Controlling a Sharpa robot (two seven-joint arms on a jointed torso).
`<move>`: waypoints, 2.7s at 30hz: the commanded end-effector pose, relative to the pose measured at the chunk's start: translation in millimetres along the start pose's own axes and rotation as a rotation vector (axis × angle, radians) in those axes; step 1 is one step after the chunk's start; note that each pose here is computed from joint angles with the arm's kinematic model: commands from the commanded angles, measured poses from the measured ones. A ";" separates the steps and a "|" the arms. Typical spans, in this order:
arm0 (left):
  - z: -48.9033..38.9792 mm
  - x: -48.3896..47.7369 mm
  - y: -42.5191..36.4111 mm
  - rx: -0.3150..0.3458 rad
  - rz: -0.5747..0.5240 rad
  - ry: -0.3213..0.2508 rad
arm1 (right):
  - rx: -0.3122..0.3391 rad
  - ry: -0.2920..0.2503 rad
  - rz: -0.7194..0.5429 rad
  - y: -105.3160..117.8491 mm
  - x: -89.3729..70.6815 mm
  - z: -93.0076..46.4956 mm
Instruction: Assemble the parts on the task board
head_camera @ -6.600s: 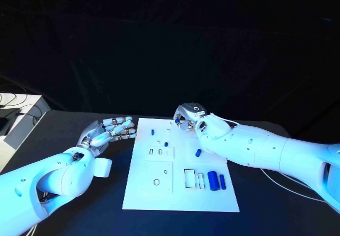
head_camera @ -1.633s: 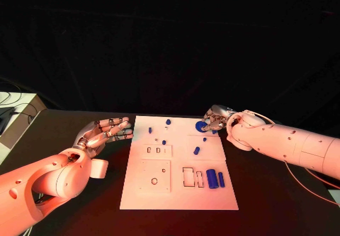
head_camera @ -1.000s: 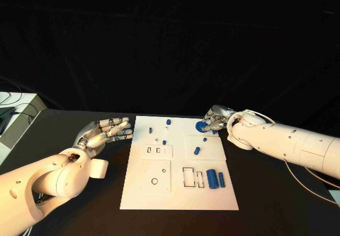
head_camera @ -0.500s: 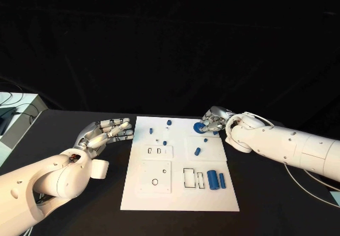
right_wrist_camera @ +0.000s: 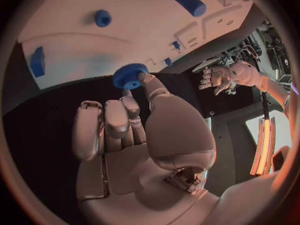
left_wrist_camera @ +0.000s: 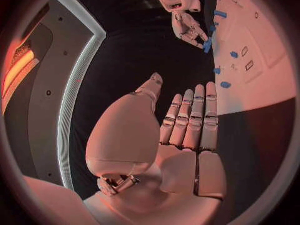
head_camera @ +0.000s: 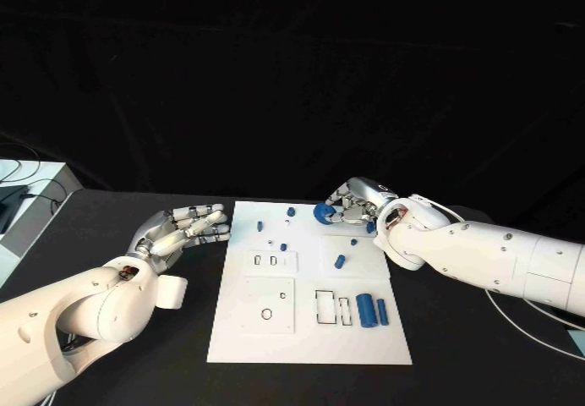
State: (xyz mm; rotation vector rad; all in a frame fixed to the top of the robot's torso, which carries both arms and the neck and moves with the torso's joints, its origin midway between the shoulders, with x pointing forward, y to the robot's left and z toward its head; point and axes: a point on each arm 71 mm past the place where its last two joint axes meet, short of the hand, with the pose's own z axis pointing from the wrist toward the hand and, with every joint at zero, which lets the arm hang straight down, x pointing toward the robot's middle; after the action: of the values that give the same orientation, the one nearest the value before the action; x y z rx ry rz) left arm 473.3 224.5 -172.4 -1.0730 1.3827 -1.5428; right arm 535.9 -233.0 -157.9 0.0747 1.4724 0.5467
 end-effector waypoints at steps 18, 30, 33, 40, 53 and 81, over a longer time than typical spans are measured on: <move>0.2 6.4 -0.7 0.007 -0.009 0.030 | -0.148 -0.045 -0.199 62.7 41.9 19.0; 0.7 6.3 -0.6 0.007 -0.009 0.030 | -0.149 -0.037 -0.239 69.2 52.3 29.1; 0.8 6.7 -0.6 0.007 -0.009 0.032 | -0.143 -0.034 -0.250 68.3 53.5 31.5; 0.6 5.8 -0.6 0.007 -0.008 0.029 | -0.134 -0.022 -0.263 67.1 56.3 34.4; 0.5 4.9 -0.6 0.007 -0.007 0.028 | -0.164 -0.069 -0.226 69.5 53.8 29.3; 1.6 8.9 -1.6 0.014 -0.008 0.039 | -0.050 0.060 -0.018 72.1 67.0 53.7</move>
State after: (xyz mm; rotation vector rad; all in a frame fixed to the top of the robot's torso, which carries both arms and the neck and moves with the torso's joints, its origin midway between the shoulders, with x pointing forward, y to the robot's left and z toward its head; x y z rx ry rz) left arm 472.9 219.3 -171.7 -1.0673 1.3889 -1.5575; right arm 564.0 -129.6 -183.5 -0.0020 1.4687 0.5589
